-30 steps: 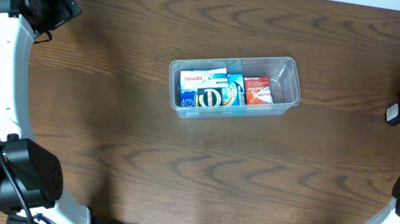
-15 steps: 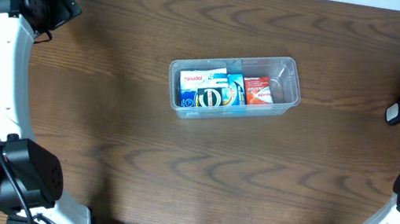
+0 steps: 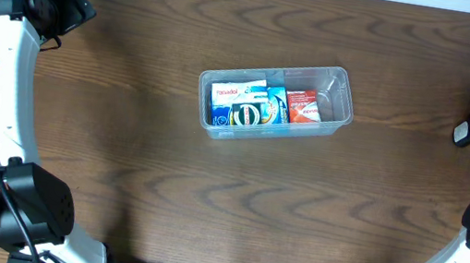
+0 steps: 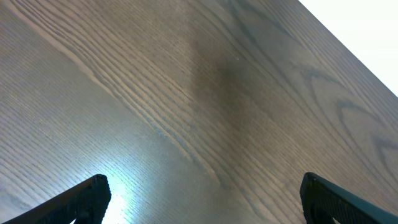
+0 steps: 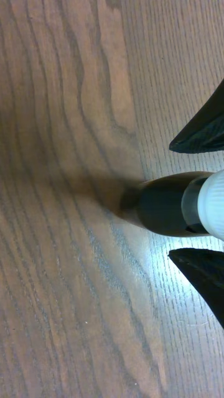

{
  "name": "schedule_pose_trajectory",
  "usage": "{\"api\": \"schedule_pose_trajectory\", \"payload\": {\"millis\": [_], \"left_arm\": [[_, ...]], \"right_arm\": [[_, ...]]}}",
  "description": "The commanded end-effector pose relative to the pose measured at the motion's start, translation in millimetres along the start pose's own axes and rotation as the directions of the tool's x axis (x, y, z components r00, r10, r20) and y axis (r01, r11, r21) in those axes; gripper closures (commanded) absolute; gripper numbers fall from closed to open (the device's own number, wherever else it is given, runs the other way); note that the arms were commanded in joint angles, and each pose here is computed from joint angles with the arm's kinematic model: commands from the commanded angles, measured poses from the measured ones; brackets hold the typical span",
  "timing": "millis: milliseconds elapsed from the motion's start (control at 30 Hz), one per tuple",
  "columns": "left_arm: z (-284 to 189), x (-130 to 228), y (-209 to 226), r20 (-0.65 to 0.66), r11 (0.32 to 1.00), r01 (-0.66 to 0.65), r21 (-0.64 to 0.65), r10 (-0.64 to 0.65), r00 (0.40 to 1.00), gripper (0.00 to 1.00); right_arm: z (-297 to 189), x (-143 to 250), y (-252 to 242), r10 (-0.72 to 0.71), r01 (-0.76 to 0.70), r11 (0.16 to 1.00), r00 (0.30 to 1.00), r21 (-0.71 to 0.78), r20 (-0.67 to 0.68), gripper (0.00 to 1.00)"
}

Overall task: Pack container
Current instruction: 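Lower the right gripper and grasp the white-capped bottle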

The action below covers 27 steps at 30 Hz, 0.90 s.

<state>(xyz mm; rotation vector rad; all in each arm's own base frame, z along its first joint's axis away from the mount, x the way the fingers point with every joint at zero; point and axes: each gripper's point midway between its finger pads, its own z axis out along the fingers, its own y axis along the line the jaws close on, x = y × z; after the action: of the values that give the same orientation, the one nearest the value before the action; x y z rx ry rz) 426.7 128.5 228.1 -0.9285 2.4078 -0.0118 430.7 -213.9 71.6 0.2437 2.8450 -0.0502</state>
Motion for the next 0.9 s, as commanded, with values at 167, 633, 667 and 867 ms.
{"api": "schedule_pose_trajectory", "payload": {"millis": [167, 633, 667, 867], "left_arm": [[0.6, -0.5, 3.1, 0.001, 1.0, -0.005, -0.014, 0.005, 1.0, 0.02], [0.6, -0.5, 3.1, 0.001, 1.0, -0.005, -0.014, 0.005, 1.0, 0.02], [0.6, -0.6, 3.2, 0.001, 1.0, -0.005, -0.014, 0.005, 1.0, 0.02], [0.6, -0.5, 3.1, 0.001, 1.0, -0.005, -0.014, 0.005, 1.0, 0.02]], "right_arm": [[5.7, 1.3, -2.2, -0.004, 0.004, 1.0, 1.0, -0.01, -0.009, 0.55], [5.7, 2.5, -1.7, -0.003, 0.003, 1.0, 1.0, -0.012, -0.014, 0.66], [5.7, 2.5, -1.6, -0.003, 0.003, 1.0, 1.0, -0.012, -0.015, 0.68], [5.7, 1.1, 1.3, 0.008, -0.008, 1.0, 1.0, -0.029, -0.007, 0.74]]}}
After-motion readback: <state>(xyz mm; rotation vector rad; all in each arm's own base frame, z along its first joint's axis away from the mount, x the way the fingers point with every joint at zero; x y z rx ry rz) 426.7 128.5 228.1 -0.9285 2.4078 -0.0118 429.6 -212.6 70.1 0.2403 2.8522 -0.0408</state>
